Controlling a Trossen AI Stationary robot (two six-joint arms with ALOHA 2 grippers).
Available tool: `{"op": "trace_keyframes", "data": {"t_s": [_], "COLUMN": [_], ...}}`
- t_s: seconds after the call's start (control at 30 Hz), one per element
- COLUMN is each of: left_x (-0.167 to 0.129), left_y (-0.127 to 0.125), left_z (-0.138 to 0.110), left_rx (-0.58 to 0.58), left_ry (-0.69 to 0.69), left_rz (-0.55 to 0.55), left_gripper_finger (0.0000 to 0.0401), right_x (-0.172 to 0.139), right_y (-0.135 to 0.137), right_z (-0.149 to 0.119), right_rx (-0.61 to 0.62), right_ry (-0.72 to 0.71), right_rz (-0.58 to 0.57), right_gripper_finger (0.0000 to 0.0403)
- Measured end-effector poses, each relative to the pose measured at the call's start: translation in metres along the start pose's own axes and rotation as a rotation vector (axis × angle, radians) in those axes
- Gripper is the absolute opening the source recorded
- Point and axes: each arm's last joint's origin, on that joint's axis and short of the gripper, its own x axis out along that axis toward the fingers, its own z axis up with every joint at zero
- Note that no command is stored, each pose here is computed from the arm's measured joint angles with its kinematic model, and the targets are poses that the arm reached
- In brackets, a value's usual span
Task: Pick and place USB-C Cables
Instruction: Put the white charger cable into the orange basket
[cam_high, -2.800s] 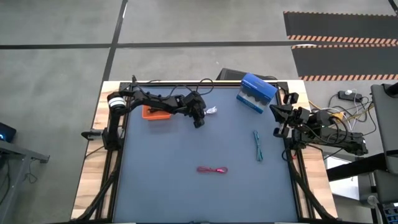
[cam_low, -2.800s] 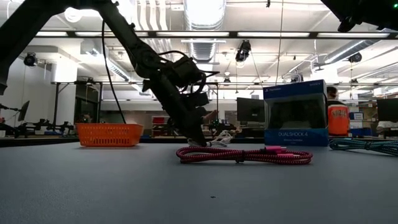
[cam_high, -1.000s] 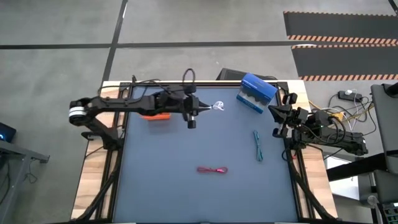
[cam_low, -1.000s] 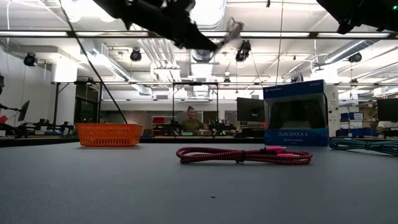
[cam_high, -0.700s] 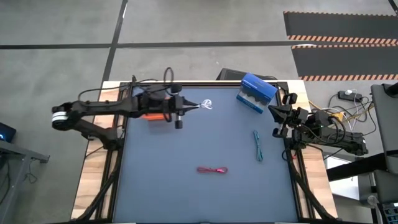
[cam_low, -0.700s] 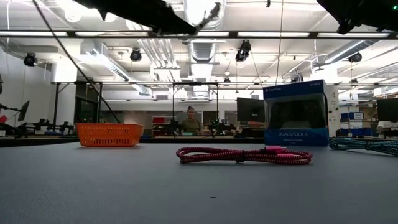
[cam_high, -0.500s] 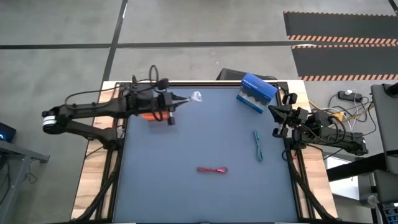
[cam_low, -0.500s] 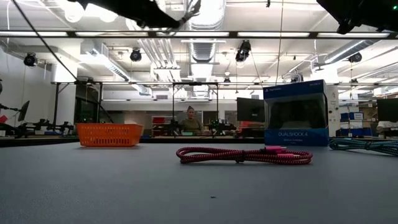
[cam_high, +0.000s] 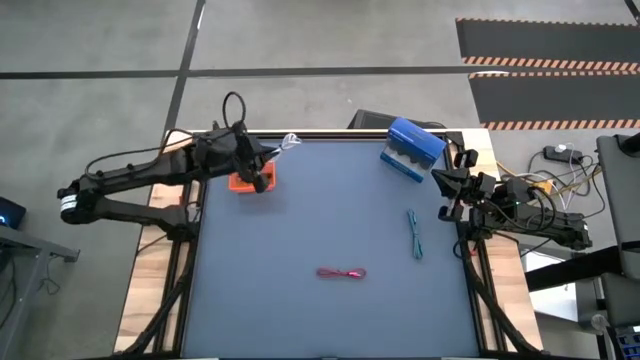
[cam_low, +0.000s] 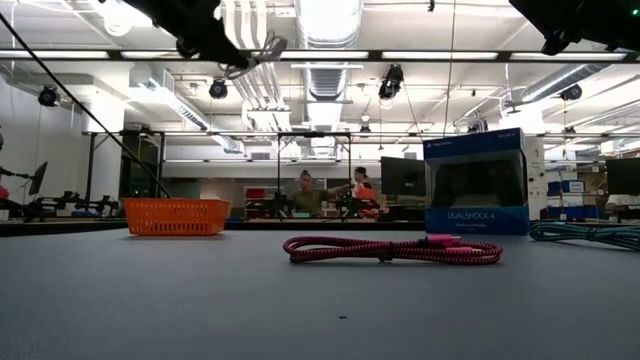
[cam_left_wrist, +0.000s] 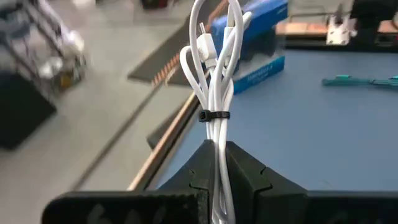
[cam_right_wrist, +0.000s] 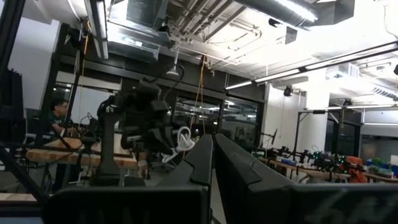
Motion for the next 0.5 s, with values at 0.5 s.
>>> {"op": "trace_keyframes", "data": {"t_s": [0.5], "left_x": [0.019], "left_y": [0.018], "left_z": [-0.034], "left_rx": [-0.109], "left_ry": [0.596], "left_rz": [-0.042], "left_gripper_finger": [0.0010], "right_x": [0.000], "right_y": [0.000], "right_z": [0.000], "right_rx": [0.000], "right_ry": [-0.003], "right_rz": [-0.001], "right_gripper_finger": [0.0009]}}
